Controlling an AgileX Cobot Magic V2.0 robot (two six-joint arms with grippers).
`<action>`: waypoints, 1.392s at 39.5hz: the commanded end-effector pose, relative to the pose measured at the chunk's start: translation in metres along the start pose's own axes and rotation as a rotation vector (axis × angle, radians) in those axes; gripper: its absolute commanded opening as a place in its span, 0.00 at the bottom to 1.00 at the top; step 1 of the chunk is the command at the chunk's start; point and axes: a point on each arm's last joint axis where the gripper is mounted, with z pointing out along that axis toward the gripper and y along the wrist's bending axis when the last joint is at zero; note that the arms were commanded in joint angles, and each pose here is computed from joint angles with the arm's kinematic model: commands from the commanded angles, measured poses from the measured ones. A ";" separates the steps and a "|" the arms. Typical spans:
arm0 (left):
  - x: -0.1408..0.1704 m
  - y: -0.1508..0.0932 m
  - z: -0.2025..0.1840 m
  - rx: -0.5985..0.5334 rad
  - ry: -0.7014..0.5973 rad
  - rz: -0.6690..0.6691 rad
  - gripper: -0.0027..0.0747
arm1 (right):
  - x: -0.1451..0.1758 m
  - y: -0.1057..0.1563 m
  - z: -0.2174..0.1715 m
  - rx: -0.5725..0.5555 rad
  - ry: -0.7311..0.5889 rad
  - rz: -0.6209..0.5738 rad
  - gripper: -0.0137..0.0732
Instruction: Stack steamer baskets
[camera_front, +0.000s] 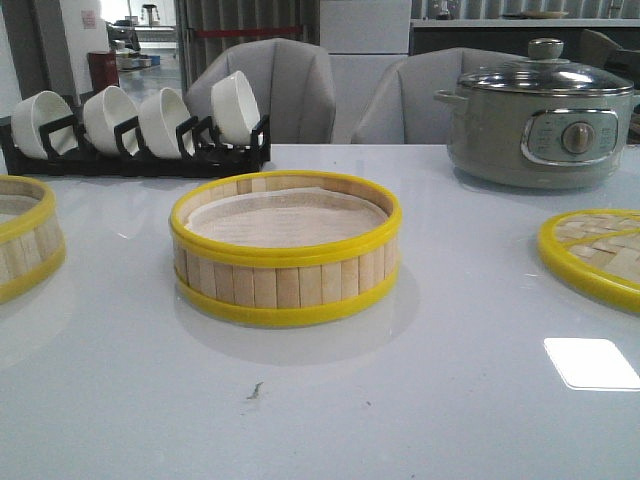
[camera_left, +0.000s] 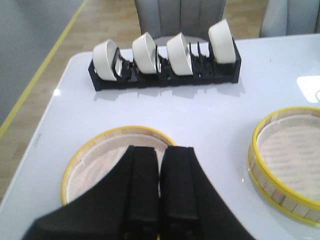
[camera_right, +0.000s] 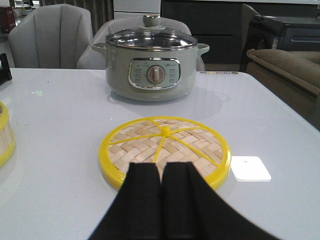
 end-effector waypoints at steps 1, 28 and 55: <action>-0.016 -0.002 0.006 0.014 -0.041 -0.009 0.14 | -0.015 0.000 -0.003 0.000 -0.128 -0.001 0.24; -0.018 -0.003 0.030 -0.001 -0.021 0.028 0.14 | -0.015 0.000 -0.003 0.000 -0.128 -0.001 0.24; -0.017 -0.005 0.030 0.016 -0.016 0.003 0.14 | -0.016 0.000 -0.003 0.002 -0.139 -0.037 0.24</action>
